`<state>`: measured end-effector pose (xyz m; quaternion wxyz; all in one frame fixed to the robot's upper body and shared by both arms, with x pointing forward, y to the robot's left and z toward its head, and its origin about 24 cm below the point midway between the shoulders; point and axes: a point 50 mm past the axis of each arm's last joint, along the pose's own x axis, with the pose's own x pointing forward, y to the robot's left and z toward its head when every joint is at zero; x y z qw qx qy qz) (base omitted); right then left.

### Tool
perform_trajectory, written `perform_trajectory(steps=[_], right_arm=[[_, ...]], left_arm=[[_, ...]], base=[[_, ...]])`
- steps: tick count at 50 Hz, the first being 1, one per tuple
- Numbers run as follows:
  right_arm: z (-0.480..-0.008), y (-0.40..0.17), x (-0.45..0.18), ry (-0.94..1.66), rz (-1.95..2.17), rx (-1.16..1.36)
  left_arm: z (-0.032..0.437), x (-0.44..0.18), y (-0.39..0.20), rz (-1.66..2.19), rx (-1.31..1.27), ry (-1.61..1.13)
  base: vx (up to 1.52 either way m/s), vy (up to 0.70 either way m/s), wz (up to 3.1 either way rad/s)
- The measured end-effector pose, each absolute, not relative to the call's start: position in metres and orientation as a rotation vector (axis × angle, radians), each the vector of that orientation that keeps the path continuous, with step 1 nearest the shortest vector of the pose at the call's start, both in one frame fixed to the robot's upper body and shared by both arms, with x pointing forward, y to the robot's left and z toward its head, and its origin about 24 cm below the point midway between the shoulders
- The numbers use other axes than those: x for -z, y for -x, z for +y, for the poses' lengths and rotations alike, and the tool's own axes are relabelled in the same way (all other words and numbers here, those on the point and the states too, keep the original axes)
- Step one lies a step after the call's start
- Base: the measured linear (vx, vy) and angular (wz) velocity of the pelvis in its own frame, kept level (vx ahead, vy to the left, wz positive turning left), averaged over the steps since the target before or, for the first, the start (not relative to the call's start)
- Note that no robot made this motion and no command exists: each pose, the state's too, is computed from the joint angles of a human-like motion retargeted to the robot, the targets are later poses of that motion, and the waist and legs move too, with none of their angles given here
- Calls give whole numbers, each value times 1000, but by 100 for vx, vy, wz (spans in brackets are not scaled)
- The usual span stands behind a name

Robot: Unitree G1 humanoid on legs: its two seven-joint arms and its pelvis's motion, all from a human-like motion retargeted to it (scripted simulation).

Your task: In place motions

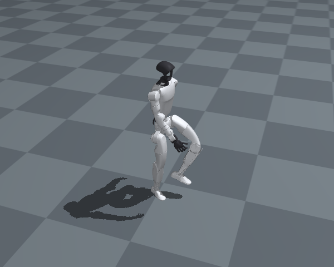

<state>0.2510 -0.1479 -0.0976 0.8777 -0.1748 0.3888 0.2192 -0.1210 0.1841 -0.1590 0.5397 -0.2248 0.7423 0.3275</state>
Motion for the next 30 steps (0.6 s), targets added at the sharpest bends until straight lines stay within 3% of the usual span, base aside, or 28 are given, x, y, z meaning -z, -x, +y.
perform_trajectory(steps=[3, 7, 13, 17, 24, 30], right_arm=[[-134, -262, 85, 370, 708, -502], [-129, -256, 87, 331, 666, -470], [-151, -151, 150, 230, 1035, -423], [-192, -47, 177, 227, 1470, -382], [-240, 89, 152, 129, 2076, -120], [-234, 180, 121, 68, 2302, -48]], left_arm=[[182, 150, 148, 1836, -819, 536], [186, 153, 138, 1818, -810, 534], [188, 165, 98, 1734, -710, 484], [180, 177, 30, 1602, -562, 475], [213, 145, -165, 1082, -185, 240], [221, 124, -204, 926, -111, -5]], base=[[24, 4, 6], [4, 30, 6], [30, 13, -58], [9, 13, 31], [-31, 7, 9], [15, -5, -1]])
